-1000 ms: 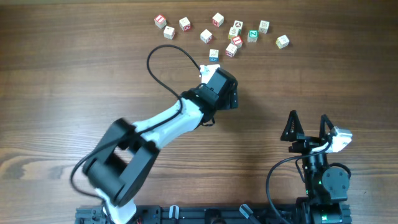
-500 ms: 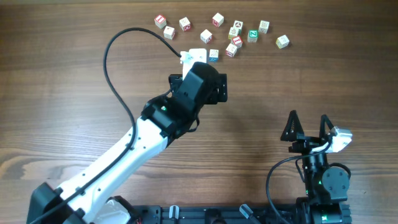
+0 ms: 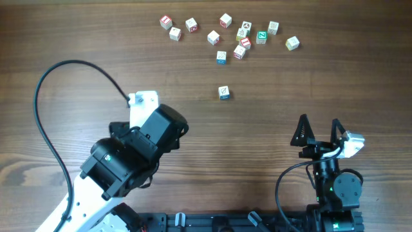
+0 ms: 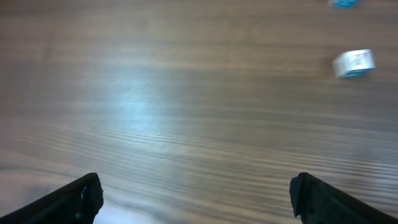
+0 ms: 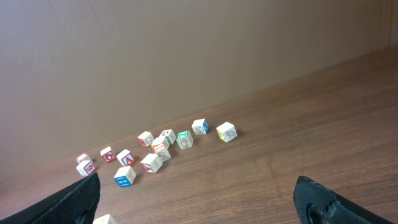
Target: Form a tower
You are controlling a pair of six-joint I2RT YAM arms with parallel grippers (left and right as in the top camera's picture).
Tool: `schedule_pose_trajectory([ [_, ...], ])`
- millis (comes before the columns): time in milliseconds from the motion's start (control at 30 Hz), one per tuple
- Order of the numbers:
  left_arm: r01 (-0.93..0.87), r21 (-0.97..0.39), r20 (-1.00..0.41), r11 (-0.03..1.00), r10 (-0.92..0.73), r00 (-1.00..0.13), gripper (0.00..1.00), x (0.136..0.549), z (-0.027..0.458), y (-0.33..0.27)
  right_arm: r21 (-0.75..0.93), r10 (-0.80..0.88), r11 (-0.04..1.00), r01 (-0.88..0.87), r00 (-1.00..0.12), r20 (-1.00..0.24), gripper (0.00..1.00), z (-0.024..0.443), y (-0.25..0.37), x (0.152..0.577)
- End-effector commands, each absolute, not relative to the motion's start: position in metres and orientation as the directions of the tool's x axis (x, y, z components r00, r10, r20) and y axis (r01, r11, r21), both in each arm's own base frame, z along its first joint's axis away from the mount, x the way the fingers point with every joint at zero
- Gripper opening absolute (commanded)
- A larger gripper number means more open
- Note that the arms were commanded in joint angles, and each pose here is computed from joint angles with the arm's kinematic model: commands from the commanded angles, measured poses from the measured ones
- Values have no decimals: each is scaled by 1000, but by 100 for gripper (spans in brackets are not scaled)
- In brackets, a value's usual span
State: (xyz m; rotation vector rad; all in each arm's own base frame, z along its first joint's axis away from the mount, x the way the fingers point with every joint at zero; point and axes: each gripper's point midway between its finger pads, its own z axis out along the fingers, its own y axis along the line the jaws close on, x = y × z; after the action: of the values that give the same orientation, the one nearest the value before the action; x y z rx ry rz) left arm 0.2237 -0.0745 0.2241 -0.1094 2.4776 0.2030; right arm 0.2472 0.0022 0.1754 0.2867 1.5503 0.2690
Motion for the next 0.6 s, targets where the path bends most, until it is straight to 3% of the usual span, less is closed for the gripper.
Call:
schedule_pose_trajectory([
  [0, -318, 162, -647, 934, -143, -749, 100, 215, 227, -42, 337, 337, 942, -3, 9, -941, 100, 177, 4, 247],
  [100, -368, 214, -655, 905, -147, -741, 100, 213, 230, -24, 337, 337, 942, -4, 9, -941, 100, 177, 4, 247],
  [267, -601, 161, -559, 783, -429, -710, 100, 196, 213, 20, 337, 337, 941, -3, 9, -941, 100, 177, 4, 247],
  [567, -590, 133, -458, 797, -478, -749, 100, 186, 191, 11, 337, 337, 942, -3, 9, -941, 100, 177, 4, 247],
])
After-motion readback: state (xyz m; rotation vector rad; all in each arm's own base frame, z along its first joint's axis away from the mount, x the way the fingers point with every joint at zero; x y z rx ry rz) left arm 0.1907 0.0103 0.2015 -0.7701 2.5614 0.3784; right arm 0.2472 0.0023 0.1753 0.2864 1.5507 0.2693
